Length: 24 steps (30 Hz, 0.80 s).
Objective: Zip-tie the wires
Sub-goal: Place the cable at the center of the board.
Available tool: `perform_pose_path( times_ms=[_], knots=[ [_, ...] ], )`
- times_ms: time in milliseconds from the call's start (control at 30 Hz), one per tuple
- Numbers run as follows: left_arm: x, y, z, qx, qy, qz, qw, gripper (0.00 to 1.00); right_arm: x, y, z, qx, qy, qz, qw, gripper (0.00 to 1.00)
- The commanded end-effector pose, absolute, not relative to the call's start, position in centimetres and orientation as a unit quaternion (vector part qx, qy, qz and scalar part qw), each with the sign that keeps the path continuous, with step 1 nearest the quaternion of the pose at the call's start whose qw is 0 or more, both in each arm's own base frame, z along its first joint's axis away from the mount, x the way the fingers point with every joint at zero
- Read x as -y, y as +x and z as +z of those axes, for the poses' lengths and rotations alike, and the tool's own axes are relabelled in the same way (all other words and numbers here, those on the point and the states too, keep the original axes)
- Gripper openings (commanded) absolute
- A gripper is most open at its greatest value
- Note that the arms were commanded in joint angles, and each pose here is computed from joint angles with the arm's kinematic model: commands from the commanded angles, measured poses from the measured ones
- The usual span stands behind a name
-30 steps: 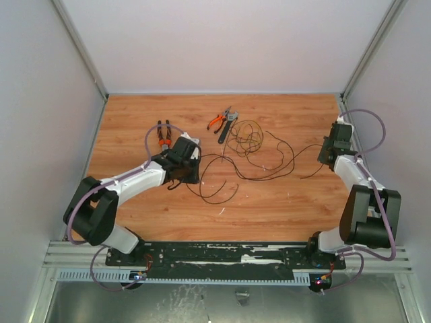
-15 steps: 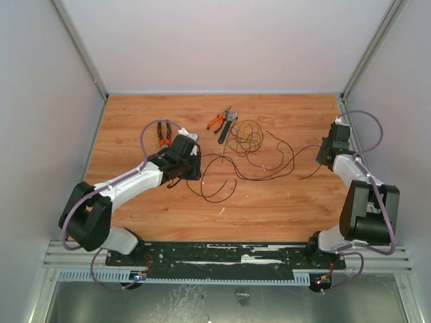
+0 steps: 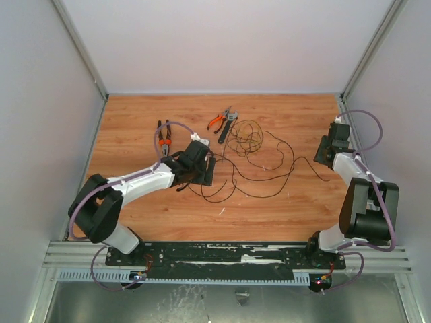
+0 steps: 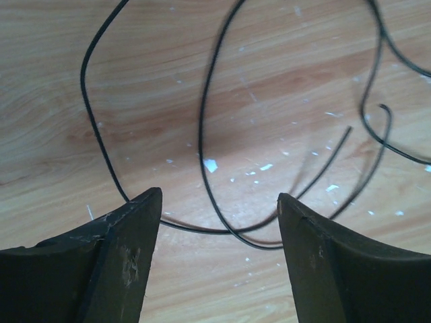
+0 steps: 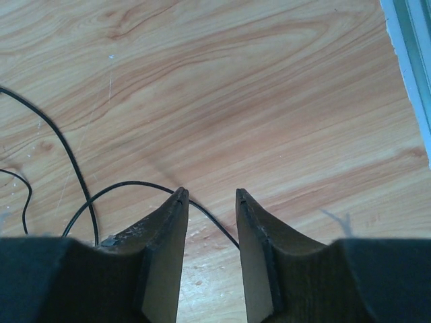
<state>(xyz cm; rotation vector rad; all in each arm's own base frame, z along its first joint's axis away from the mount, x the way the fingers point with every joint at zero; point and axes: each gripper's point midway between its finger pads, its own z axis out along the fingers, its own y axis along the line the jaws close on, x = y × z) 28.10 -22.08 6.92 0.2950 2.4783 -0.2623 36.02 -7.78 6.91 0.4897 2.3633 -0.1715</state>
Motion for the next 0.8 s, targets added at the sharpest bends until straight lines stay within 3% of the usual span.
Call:
perform_pose_path(
  times_ms=[0,600,767],
  knots=[
    [21.6,29.7,6.7,-0.938,0.093,-0.061,0.329,0.76,8.0,37.1,8.9,-0.904,0.186,-0.061,0.379,0.36],
    [18.2,29.1,2.3,-0.944,0.104,0.062,0.306,0.78,7.7,37.7,10.3,-0.896,0.179,-0.051,0.402,0.39],
    [16.0,29.0,3.2,-0.936,0.102,0.112,0.317,0.84,7.7,37.8,10.4,-0.896,0.177,-0.049,0.405,0.39]
  ],
)
